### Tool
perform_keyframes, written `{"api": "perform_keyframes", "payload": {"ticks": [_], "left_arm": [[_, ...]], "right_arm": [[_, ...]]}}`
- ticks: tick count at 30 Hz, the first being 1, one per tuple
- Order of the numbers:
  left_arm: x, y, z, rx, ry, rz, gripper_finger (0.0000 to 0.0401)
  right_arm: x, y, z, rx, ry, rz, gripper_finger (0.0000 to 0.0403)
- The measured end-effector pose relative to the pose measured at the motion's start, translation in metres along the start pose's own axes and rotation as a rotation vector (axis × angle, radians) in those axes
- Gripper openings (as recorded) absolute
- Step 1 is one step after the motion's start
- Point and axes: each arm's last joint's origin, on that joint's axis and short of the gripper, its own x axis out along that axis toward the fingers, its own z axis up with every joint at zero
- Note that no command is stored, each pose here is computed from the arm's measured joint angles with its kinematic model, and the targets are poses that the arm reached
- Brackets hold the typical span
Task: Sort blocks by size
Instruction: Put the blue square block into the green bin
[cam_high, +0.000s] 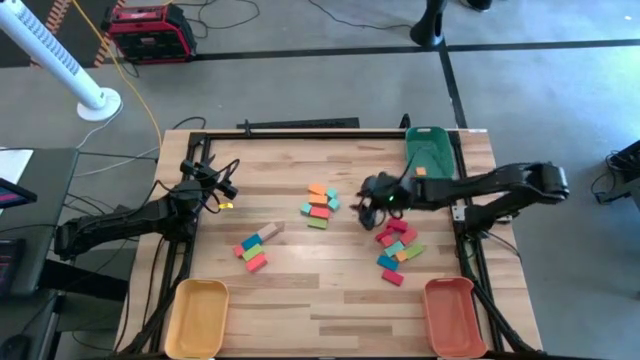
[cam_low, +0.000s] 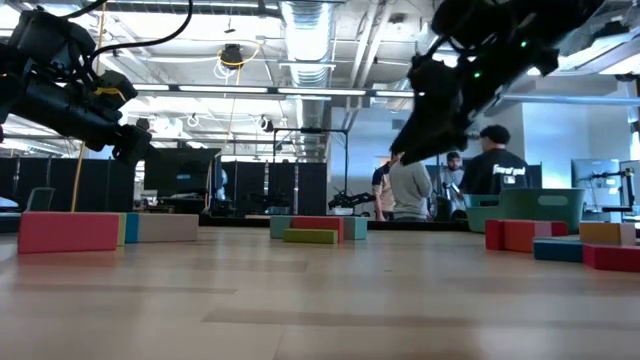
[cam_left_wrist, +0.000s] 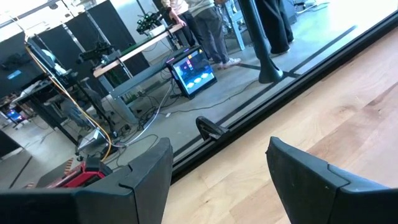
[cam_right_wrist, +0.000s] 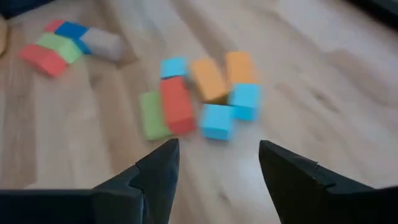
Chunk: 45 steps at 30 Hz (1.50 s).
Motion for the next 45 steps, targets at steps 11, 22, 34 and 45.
{"api": "perform_keyframes", "payload": {"ticks": [11,22,34,45], "left_arm": [[0.000,0.000,0.000,0.000,0.000,0.000,0.0247],[0.000,0.000,0.000,0.000,0.000,0.000,0.0247],[0.000,0.000,0.000,0.000,0.000,0.000,0.0247],[0.000,0.000,0.000,0.000,0.000,0.000,0.0247]], "right_arm": [[0.064,0.012,-0.024,-0.048,0.046,-0.010,0.0254],[0.094,0.005,-0.019,-0.102,0.081,-0.106,0.0298],[0.108,-0.003,-0.025,-0.057,0.083,-0.148,0.0311],[0.108,-0.005,-0.024,-0.049,0.075,-0.152,0.0253]]}}
